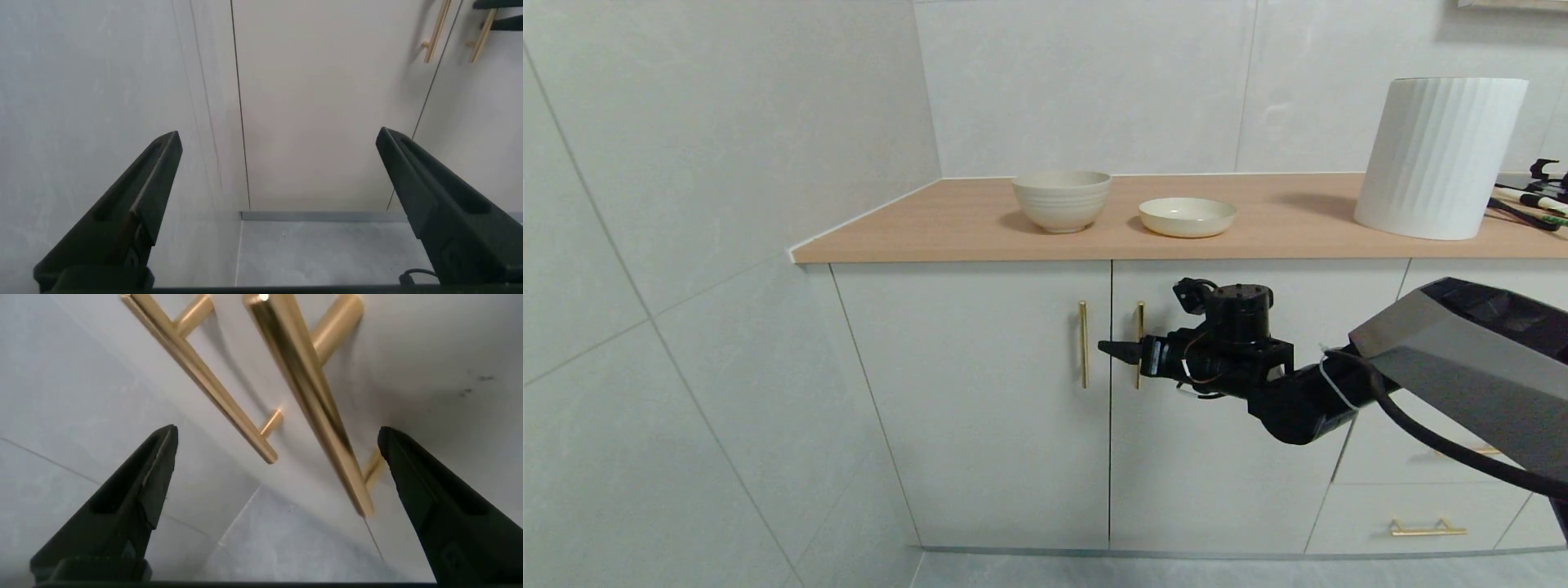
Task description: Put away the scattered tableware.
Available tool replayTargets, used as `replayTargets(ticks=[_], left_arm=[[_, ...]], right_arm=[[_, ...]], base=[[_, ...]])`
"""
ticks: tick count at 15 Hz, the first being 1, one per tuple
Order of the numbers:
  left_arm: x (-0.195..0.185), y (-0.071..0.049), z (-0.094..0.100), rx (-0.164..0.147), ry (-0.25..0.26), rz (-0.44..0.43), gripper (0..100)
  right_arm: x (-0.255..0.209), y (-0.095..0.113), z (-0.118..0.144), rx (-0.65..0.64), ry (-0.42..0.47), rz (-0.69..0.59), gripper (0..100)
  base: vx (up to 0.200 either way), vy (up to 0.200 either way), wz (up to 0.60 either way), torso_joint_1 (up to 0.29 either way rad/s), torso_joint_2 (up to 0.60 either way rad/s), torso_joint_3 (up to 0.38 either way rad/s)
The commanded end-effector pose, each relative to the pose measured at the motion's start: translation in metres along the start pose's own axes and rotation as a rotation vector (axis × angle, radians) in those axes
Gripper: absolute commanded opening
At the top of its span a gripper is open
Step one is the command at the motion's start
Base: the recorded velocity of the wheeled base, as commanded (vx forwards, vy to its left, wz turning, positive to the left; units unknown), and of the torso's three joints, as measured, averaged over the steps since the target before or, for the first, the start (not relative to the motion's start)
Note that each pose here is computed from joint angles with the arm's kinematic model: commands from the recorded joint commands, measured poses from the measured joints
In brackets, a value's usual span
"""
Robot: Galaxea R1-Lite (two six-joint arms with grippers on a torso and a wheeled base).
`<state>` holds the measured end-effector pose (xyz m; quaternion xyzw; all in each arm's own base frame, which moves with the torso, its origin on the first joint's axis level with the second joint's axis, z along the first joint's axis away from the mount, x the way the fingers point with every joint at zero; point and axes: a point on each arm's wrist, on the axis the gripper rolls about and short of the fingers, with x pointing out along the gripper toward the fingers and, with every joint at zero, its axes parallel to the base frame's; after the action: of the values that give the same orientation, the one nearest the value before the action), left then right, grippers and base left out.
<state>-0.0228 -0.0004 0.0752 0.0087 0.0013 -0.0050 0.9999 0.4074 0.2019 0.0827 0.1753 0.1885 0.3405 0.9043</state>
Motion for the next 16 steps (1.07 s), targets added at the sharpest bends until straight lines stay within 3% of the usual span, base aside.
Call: replayTargets(ticks=[1,10,16], left_arm=[[0.0,0.0,0.0,0.001,0.0,-0.001,100],[0.0,0.0,0.0,-0.004,0.0,-0.001,100],[0.0,0.0,0.0,-0.01,0.0,-0.001,100]], right_arm=[[0.003,-0.002,-0.003,0.003,0.005,0.0,100],[0.01,0.015,-0.013,0.057,-0.002,0.059,100],[-0.019,0.025,-0.018,0.059,0.074,0.184,100]], base=[[0.0,0.0,0.0,0.0,0.0,0.0],[0.0,0.0,0.0,0.0,0.0,0.0],[0.0,0.0,0.0,0.0,0.0,0.0]])
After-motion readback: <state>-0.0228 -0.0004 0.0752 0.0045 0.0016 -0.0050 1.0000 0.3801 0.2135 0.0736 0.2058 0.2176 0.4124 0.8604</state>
